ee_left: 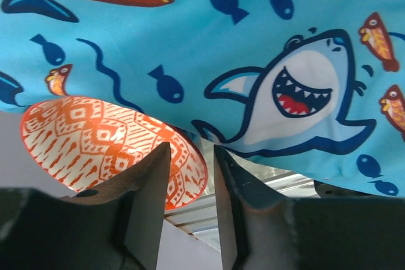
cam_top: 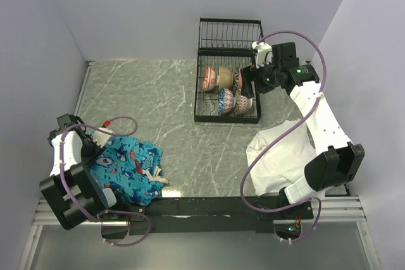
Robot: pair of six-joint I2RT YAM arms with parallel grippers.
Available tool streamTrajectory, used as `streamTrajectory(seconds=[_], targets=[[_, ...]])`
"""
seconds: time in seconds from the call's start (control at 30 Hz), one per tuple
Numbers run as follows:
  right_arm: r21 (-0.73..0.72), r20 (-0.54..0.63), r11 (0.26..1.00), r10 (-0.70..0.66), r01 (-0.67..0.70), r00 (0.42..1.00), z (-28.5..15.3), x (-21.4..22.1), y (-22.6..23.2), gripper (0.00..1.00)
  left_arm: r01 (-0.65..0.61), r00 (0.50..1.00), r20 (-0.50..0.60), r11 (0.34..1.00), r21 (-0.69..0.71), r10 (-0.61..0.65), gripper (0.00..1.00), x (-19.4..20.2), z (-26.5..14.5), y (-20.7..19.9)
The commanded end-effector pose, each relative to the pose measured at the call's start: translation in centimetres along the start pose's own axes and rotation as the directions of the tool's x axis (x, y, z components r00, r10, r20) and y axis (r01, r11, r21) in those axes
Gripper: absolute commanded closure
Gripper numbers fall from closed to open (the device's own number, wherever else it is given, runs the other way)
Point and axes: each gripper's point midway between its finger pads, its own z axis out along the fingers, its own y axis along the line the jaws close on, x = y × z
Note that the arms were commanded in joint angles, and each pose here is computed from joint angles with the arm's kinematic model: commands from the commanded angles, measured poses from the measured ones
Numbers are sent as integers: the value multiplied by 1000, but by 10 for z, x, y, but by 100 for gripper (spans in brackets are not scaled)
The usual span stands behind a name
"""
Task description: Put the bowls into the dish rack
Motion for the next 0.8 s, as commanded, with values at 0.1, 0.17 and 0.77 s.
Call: streamTrajectory(seconds=[0.1,0.17,0.77], targets=[[2,33,1000,-2,2,999,-4,-10,2,1,19,1000,-20,1000,-5,-19,66,3,5,3],[1,36,1000,-1,1,999,-3,-11,2,1,23,999,-28,1000,0,-23,70,5,6,2],[-21,81,1000,3,-1,997,2,-14,5,2,19,997,78,991,-136,-9,96,-38,-91,45]])
